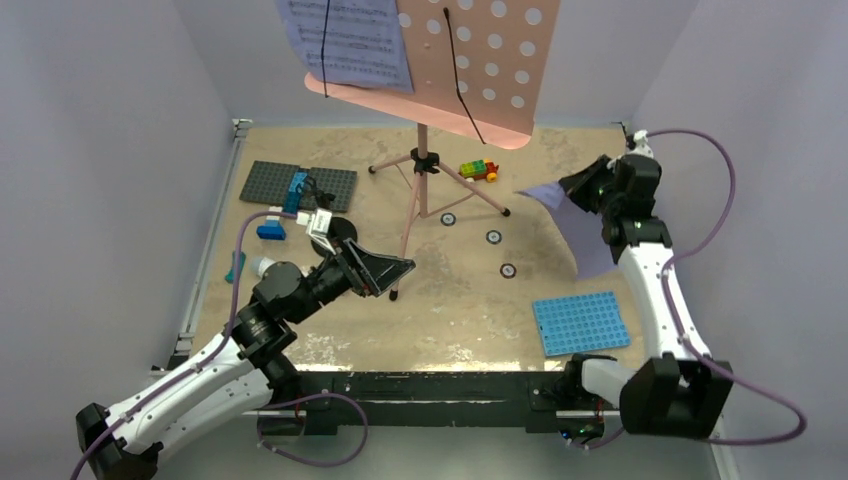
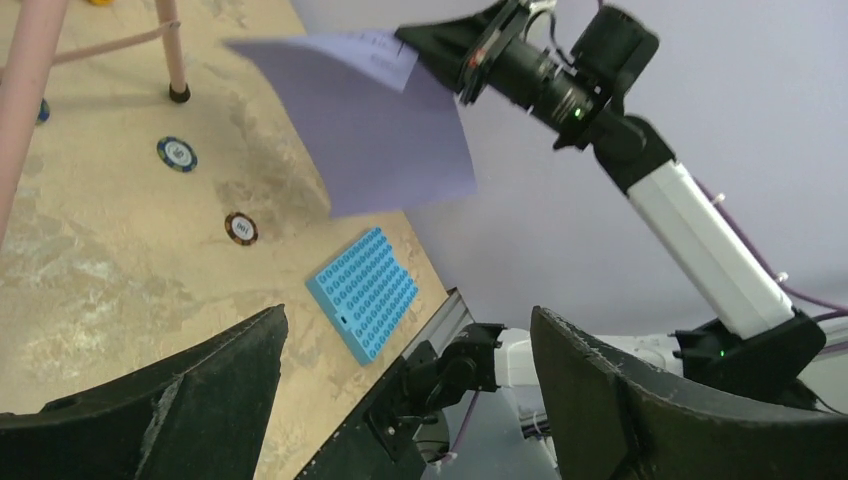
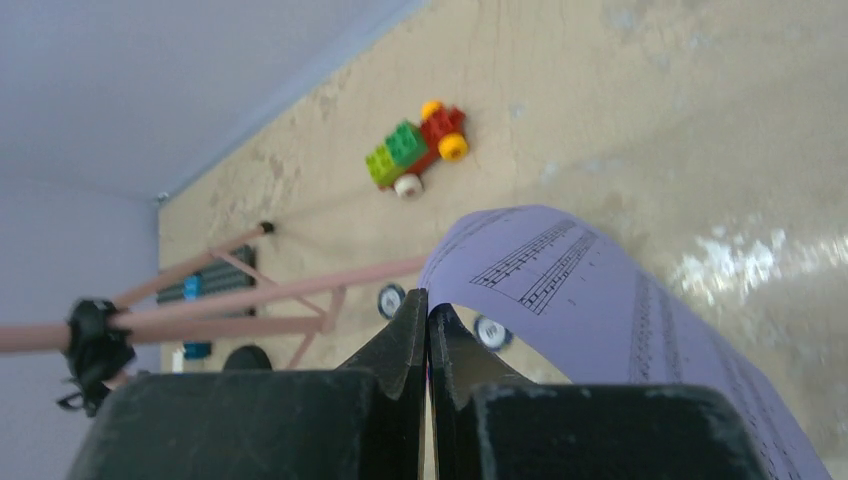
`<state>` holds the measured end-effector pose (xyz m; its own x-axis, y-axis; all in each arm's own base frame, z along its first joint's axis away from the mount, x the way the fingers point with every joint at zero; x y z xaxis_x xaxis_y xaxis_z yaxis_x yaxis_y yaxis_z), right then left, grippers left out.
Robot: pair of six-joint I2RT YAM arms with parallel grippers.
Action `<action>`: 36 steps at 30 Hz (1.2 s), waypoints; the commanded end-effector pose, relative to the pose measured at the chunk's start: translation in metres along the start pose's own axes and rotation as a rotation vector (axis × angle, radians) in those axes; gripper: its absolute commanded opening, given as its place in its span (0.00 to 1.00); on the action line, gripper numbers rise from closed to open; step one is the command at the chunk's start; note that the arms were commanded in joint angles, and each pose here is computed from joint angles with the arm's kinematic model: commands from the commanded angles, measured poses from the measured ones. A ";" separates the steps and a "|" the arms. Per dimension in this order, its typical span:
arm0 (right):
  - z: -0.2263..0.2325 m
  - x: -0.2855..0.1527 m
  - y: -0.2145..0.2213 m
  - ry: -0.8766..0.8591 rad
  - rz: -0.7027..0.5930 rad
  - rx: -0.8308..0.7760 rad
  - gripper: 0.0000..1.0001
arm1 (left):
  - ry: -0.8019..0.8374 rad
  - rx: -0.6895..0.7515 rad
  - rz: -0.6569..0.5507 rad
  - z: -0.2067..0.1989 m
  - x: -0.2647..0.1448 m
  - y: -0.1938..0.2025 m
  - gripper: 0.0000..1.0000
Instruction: Pack up the instrument practice props
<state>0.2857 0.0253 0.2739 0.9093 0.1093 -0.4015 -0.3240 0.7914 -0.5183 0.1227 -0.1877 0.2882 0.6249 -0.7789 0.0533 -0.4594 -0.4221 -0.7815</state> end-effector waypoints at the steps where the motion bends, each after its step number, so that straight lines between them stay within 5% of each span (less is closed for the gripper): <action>1: 0.069 0.003 -0.057 -0.235 -0.067 -0.010 0.00 | 0.009 -0.078 0.002 -0.002 0.002 0.003 0.95; 8: 0.124 -0.009 -0.098 -0.412 -0.184 -0.136 0.00 | -0.074 -0.014 0.062 0.011 0.006 0.011 0.94; 21: -0.072 0.124 -0.013 0.165 0.206 0.156 0.00 | -0.111 -0.167 0.186 0.032 0.007 0.053 0.93; 36: -0.118 0.121 -0.043 0.508 0.170 0.048 0.00 | -0.122 -0.184 0.201 0.035 0.008 0.056 0.93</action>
<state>0.3752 -0.0400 0.1364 0.6040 0.0611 -0.7946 -0.4607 0.8404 -0.2855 0.1256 -0.2001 0.2191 0.5884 -0.7836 -0.1996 -0.6776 -0.3430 -0.6506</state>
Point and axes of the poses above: each gripper's point midway between its finger pads, its own x axis out along the fingers, its own z axis along the line the jaws close on, y = z × x, the point moved 8 cm from there along -x, back along the fingers, and after that the axes turned 15 degrees about x, right-handed, at the moved point
